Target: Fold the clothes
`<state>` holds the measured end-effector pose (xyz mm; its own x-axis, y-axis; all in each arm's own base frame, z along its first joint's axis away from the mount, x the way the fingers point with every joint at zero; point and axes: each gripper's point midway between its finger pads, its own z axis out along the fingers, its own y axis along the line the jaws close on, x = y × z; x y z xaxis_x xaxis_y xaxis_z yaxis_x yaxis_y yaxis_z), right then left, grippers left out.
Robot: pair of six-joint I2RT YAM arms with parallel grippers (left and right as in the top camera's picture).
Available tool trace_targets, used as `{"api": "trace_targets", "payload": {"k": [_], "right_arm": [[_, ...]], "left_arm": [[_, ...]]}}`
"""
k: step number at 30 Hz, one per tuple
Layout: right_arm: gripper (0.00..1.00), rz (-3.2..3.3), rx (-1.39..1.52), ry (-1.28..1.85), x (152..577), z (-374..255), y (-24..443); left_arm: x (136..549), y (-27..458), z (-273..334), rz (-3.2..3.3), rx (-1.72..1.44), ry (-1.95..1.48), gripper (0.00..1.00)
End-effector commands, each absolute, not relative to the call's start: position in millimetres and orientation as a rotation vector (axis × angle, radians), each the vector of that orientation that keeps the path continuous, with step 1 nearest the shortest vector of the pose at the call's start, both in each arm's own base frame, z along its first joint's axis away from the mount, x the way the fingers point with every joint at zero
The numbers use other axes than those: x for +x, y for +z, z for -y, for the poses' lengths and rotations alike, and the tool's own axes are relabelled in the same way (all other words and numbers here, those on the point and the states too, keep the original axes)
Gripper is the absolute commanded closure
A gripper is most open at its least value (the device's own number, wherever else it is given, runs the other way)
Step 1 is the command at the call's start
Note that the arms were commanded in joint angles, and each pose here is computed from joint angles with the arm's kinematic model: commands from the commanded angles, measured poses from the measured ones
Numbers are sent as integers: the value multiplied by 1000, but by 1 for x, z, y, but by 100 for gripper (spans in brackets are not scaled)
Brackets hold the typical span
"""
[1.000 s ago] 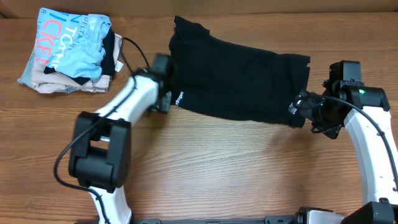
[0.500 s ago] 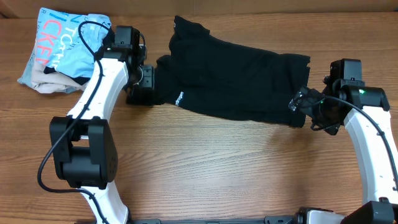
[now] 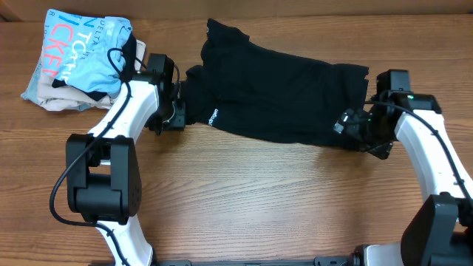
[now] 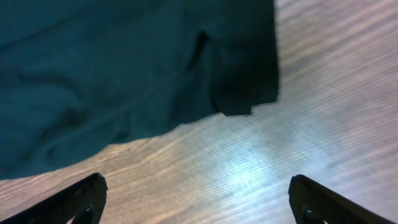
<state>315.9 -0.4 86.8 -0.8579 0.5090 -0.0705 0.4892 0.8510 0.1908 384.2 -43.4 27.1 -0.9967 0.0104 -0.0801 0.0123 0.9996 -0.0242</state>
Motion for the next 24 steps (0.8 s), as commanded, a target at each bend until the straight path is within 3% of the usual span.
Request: {"api": "trace_targets", "payload": {"k": [1,5,15,19,21,22,24], "right_arm": [[6,-2934,765,260,314,-8,68],[14,-2926,846,216,308,-5,40],[16,-2822,860,164,320,6,12],[26,-2802,853,171,328,6,3],[35,-2800,866,165,329,7,1],[45,-2797,875,162,329,8,0],[77,-2800,883,161,327,7,0]], "left_arm": [[382,13,48,-3067,51,-53,55],[387,7,48,-3034,32,-58,59],[411,11,52,-2936,-37,-79,76],[415,12,59,-2915,-37,-87,82],[416,12,63,-2908,-22,-86,87],[417,12,64,-2904,-16,-83,92],[419,13,65,-2894,-10,-79,96]]}}
